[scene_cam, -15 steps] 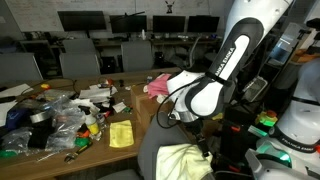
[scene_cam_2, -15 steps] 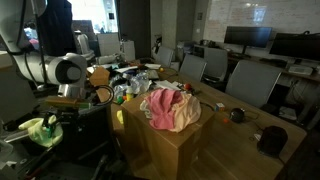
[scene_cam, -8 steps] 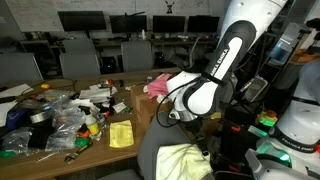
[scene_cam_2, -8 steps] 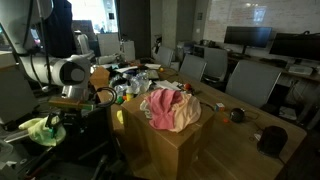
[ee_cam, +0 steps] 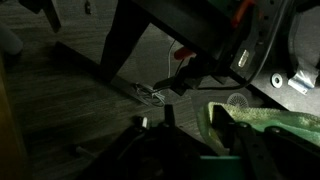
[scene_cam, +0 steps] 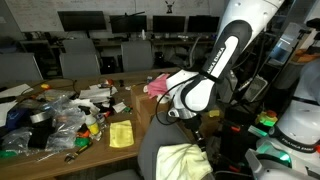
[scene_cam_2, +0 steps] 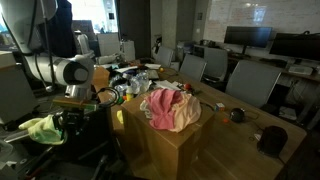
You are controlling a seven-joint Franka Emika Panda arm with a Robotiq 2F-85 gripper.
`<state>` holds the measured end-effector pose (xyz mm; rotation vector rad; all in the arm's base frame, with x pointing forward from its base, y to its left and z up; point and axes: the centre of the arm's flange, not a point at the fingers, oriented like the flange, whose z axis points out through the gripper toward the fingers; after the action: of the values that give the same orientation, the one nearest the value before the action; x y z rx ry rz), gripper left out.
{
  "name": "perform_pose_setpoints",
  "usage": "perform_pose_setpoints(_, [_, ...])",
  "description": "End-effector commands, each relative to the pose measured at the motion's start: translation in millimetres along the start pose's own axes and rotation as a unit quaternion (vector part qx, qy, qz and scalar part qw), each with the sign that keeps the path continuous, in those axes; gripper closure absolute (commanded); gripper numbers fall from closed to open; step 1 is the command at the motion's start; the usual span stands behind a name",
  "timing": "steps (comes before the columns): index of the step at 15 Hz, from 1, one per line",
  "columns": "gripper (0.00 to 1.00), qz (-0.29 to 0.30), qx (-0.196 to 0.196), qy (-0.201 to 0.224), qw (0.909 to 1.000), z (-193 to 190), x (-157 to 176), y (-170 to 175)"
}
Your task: Put the peach shirt, the white towel, the pink shirt and the green towel on the top of the box respectively
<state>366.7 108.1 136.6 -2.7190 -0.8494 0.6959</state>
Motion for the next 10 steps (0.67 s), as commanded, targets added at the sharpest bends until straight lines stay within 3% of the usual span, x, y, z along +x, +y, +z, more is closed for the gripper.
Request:
perform_pose_setpoints(1, [0.87,-0.009,0.015,0.008,0.9998,-12.0,-5.1,5.1])
perform_pose_setpoints(4, [1.0,-0.01,0.014,0.027,0.9995,-23.2,-14.5,9.1])
perform_pose_setpoints(10, [1.0,-0.007,0.002,0.092,0.9958,-61.4,-40.7,12.6])
